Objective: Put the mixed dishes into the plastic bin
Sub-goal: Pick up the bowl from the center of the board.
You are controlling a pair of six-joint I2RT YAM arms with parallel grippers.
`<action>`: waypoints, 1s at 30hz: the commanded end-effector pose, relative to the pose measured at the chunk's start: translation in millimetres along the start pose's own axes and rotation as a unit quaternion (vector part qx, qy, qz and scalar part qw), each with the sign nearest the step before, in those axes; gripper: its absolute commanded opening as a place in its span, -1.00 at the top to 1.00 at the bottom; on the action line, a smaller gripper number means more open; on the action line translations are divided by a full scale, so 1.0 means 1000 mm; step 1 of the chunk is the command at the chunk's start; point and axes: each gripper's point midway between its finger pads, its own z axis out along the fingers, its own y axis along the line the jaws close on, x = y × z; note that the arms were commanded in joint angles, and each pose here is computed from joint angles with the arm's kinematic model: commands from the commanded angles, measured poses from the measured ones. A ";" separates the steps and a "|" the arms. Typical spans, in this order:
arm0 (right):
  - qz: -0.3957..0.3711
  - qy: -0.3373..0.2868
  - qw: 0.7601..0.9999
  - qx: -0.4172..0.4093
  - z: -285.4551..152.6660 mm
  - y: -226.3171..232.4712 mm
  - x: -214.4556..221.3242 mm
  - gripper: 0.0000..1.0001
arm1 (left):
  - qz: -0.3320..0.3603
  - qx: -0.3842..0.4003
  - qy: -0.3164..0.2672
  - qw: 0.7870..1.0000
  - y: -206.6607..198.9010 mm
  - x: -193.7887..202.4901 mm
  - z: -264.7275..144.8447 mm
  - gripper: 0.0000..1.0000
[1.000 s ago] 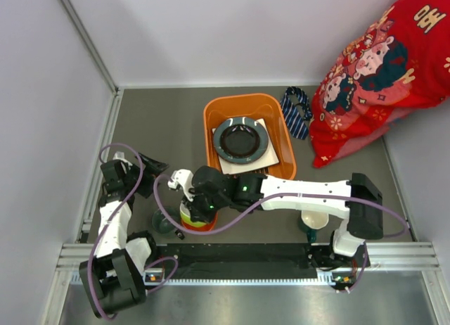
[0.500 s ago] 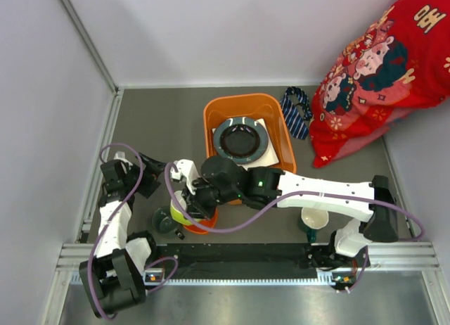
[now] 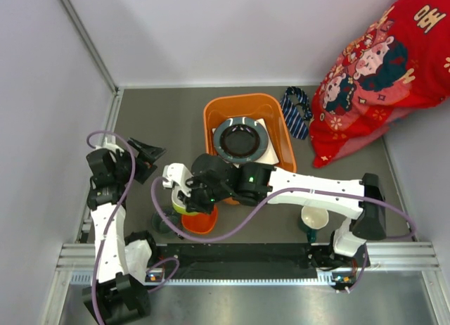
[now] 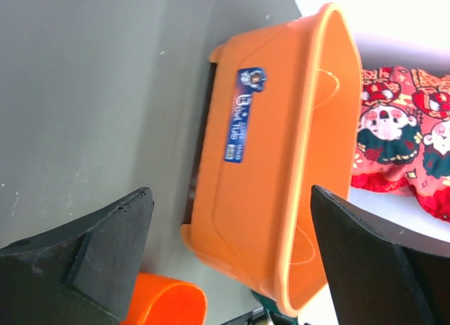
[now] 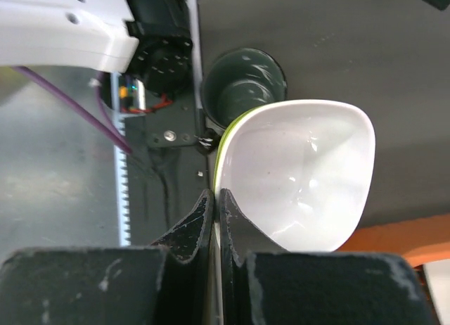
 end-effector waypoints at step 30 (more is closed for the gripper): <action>-0.177 0.027 0.975 0.133 0.024 -0.062 -0.014 1.00 | 0.039 0.014 0.050 0.998 -0.029 0.028 -0.029 -0.60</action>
